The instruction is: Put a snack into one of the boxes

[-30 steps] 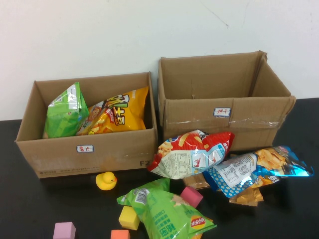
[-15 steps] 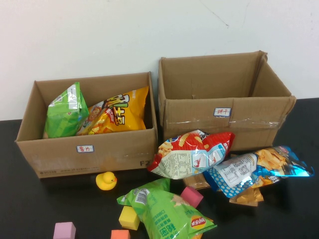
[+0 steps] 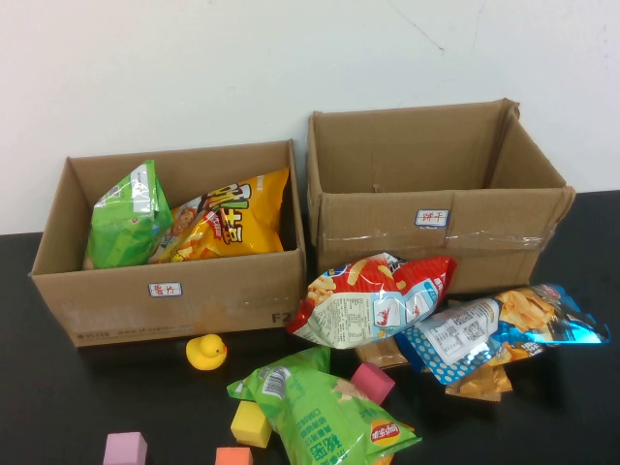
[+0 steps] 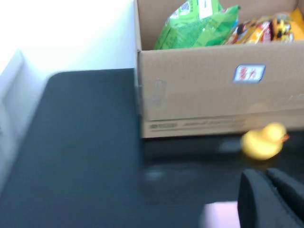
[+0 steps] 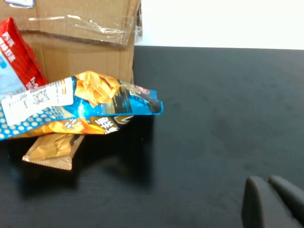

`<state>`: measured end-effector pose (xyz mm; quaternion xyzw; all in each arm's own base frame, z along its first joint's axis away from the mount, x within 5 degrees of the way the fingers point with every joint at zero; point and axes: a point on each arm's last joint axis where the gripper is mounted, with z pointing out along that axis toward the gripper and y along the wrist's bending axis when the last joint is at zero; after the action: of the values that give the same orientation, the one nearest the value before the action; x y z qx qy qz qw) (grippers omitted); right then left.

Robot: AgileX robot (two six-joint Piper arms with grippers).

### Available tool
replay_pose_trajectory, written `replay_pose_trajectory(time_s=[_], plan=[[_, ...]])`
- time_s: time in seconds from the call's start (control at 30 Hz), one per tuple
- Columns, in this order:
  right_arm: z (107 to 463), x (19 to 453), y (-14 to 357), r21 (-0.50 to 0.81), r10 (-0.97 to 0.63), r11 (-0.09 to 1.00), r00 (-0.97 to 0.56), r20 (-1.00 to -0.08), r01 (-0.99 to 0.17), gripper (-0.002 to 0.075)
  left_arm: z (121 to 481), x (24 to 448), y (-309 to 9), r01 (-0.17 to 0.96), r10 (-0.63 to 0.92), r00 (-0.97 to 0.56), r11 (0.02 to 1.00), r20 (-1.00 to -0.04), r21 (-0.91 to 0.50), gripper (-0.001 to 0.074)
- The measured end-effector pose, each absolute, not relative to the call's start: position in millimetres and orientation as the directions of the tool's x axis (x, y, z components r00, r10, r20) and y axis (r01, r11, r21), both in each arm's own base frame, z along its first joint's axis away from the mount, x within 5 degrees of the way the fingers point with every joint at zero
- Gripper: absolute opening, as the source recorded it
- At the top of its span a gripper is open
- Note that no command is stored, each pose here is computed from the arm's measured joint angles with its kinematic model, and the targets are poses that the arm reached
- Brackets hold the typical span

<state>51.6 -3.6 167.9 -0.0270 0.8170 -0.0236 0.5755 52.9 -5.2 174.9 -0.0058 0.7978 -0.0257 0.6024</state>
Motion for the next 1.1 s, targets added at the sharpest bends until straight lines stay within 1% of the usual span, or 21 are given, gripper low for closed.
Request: replay_pose_trajectory(time_s=[0.03,0.07,0.1,0.13,0.2,0.23,0.3,0.4,0.43,0.47,0.5,0.57,0.63,0.73,0.8,0.83,0.87,0.9,0.97,1.03,1.1], plan=[[167.9,51.6,-3.6,-0.069,-0.071,0.997,-0.336,-0.939,-0.017,-0.0001,175.4,53.0,-6.3,0.018,-0.099,-0.271,0.994,-0.957,-0.108,-0.0003],[167.9,51.6,-3.6,-0.069,-0.071,0.997,-0.336,-0.939,-0.017,-0.0001,176.0,53.2,-8.6,0.011,-0.22,-0.265,0.973,-0.939,-0.231,-0.0003],[167.9,51.6,-3.6,-0.067,-0.069,0.998,-0.336,-0.939,-0.016,-0.0001,177.2,53.5,-11.5,0.006,-0.367,-0.257,0.924,-0.894,-0.382,-0.0003],[167.9,51.6,-3.6,-0.067,-0.069,0.998,-0.336,-0.939,-0.016,-0.0001,179.1,53.7,-14.8,0.004,-0.523,-0.252,0.841,-0.814,-0.541,-0.0003],[167.9,51.6,-3.6,-0.067,-0.069,0.998,-0.336,-0.939,-0.016,-0.0001,186.1,54.1,-20.0,0.014,-0.771,-0.236,0.606,-0.592,-0.795,-0.0003],[167.9,51.6,-3.6,-0.067,-0.068,0.998,-0.336,-0.939,-0.016,-0.0001,189.4,54.2,-21.0,0.021,-0.839,-0.227,0.503,-0.494,-0.864,-0.0003],[167.9,51.6,-3.5,-0.064,-0.065,0.998,-0.336,-0.939,-0.016,-0.0001,194.7,54.9,-19.7,0.034,-0.913,-0.194,0.36,-0.36,-0.932,-0.0003],[167.9,51.6,-3.5,-0.064,-0.065,0.998,-0.336,-0.939,-0.016,-0.0001,199.7,55.8,-14.1,0.047,-0.962,-0.124,0.238,-0.242,-0.97,-0.0003],[167.9,51.6,-3.5,-0.064,-0.065,0.998,-0.336,-0.939,-0.016,-0.0001,200.8,56.0,-12.4,0.052,-0.971,-0.104,0.212,-0.216,-0.976,-0.0003],[167.9,51.6,-3.5,-0.062,-0.064,0.998,-0.337,-0.94,-0.016,-0.0001,201.4,56.1,-11.6,0.057,-0.969,-0.093,0.223,-0.227,-0.973,-0.0003],[167.9,51.6,-3.5,-0.061,-0.063,0.998,-0.337,-0.94,-0.016,-0.0001,201.6,56.1,-11.5,0.062,-0.961,-0.09,0.255,-0.26,-0.965,-0.0003],[167.9,51.6,-3.5,-0.061,-0.063,0.998,-0.337,-0.94,-0.016,-0.0001,208.5,54.7,-14.9,0.104,-0.905,-0.107,0.401,-0.411,-0.91,-0.0003],[167.9,51.6,-3.4,-0.059,-0.061,0.998,-0.337,-0.94,-0.016,-0.0001,226.2,51.8,-20.8,0.181,-0.811,-0.122,0.549,-0.572,-0.816,-0.0003],[167.9,51.6,-3.3,-0.057,-0.059,0.998,-0.337,-0.94,-0.016,-0.0001,264.6,52.9,-28.6,0.265,-0.631,-0.138,0.719,-0.763,-0.643,-0.0003],[167.9,51.6,-3.3,-0.057,-0.059,0.998,-0.337,-0.94,-0.016,-0.0001,286.2,61.4,-34.8,0.302,-0.455,-0.21,0.812,-0.865,-0.5,-0.0003],[167.9,51.6,-3.3,-0.057,-0.059,0.998,-0.337,-0.94,-0.016,-0.0001,295.2,67.4,-37.8,0.325,-0.353,-0.265,0.844,-0.897,-0.428,-0.0003],[167.9,51.6,-3.3,-0.055,-0.057,0.998,-0.337,-0.94,-0.015,-0.0001,303.1,75.0,-39.4,0.343,-0.255,-0.32,0.867,-0.913,-0.362,-0.0003],[167.9,51.6,-3.3,-0.055,-0.057,0.998,-0.337,-0.94,-0.015,-0.0001,305.1,83.1,-41.3,0.37,-0.15,-0.398,0.877,-0.905,-0.308,-0.0003],[167.9,51.6,-3.3,-0.055,-0.057,0.998,-0.337,-0.94,-0.015,-0.0001,312.1,97.1,-43.4,0.44,0.031,-0.515,0.867,-0.857,-0.233,-0.0003],[167.9,51.6,-3.3,-0.055,-0.057,0.998,-0.337,-0.94,-0.015,-0.0001,316.5,115.4,-45.1,0.524,0.195,-0.582,0.832,-0.79,-0.18,-0.0003],[167.8,51.6,-3.1,-0.05,-0.053,0.999,-0.337,-0.94,-0.016,-0.0001,321.4,131.1,-50.1,0.611,0.323,-0.594,0.777,-0.737,-0.151,-0.0003]])
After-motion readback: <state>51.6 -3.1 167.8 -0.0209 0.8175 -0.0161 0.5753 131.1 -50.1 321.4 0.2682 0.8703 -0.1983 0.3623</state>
